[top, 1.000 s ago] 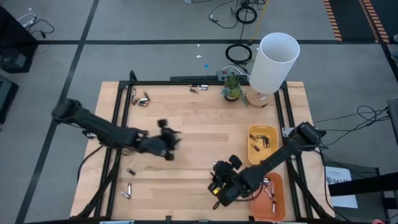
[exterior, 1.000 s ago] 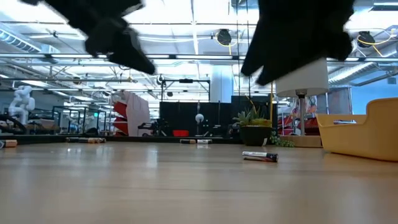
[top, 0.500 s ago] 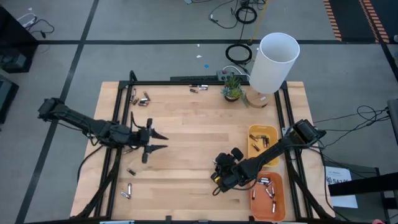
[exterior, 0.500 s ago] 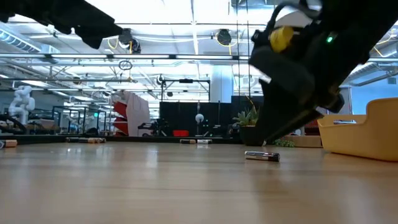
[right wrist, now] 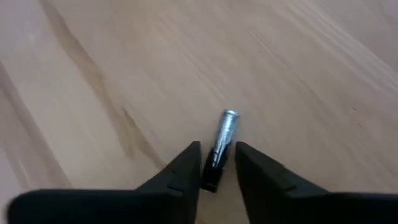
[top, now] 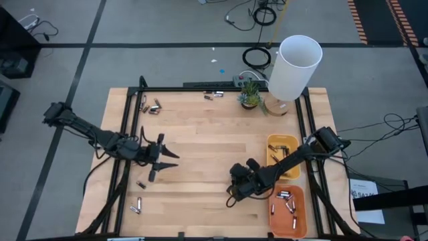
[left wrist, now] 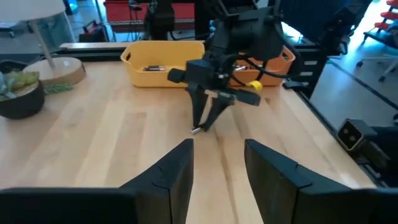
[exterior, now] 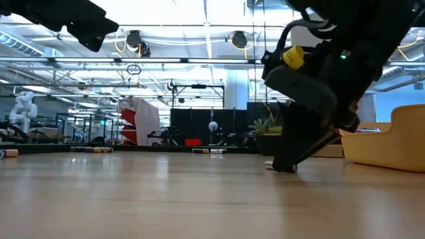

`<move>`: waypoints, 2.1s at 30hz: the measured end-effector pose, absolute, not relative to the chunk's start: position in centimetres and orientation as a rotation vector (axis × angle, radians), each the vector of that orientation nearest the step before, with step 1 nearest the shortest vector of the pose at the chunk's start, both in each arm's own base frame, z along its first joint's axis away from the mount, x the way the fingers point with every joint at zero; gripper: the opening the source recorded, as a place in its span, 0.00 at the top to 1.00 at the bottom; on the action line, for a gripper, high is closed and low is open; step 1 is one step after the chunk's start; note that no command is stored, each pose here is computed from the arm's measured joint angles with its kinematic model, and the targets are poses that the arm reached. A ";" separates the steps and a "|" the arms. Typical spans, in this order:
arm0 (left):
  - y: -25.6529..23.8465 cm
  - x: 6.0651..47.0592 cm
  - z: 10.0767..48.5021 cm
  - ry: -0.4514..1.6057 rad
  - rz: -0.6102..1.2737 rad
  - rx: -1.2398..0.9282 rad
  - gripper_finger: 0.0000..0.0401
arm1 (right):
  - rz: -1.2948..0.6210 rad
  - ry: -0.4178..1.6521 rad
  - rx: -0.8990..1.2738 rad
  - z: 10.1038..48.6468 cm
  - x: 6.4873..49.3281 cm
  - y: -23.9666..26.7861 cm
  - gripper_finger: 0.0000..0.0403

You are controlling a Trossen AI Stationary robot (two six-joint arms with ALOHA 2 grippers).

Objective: Sort batteries
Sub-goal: Put the black battery into the orange bin

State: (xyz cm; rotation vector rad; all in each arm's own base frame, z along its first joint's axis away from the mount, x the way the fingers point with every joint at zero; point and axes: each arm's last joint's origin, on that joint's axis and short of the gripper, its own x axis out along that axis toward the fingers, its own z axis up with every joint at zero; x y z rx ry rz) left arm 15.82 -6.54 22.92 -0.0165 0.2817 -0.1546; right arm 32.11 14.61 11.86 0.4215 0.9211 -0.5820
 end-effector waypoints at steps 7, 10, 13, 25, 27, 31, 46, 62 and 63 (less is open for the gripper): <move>-6.9 15.7 22.9 0.283 -0.148 -0.014 0.62 | -0.614 0.966 0.436 10.2 32.5 14.3 0.97; -7.0 15.7 22.9 0.283 -0.154 -0.013 0.62 | -0.619 0.968 0.437 10.0 32.5 14.3 0.97; -7.1 15.6 22.9 0.283 -0.155 -0.012 0.62 | -0.606 0.976 0.422 10.6 32.7 14.3 0.97; -7.1 15.6 22.7 0.294 -0.154 -0.012 0.62 | -0.562 1.037 0.255 22.7 33.8 15.8 0.98; -7.0 15.6 22.6 0.315 -0.151 -0.025 0.62 | -0.526 1.048 0.261 25.0 33.5 16.5 0.98; -7.0 15.5 22.2 0.355 -0.145 -0.041 0.62 | -0.473 1.168 0.293 27.9 31.7 18.2 0.98; -8.0 16.6 20.5 0.447 -0.139 -0.075 0.62 | -0.757 1.504 0.572 29.0 21.6 26.0 0.98; -9.5 16.2 21.1 0.388 -0.236 -0.103 0.62 | -0.717 1.465 0.692 23.9 19.8 29.3 0.94; -9.7 16.1 21.1 0.390 -0.244 -0.112 0.62 | -0.710 1.465 0.696 23.9 19.8 29.4 0.92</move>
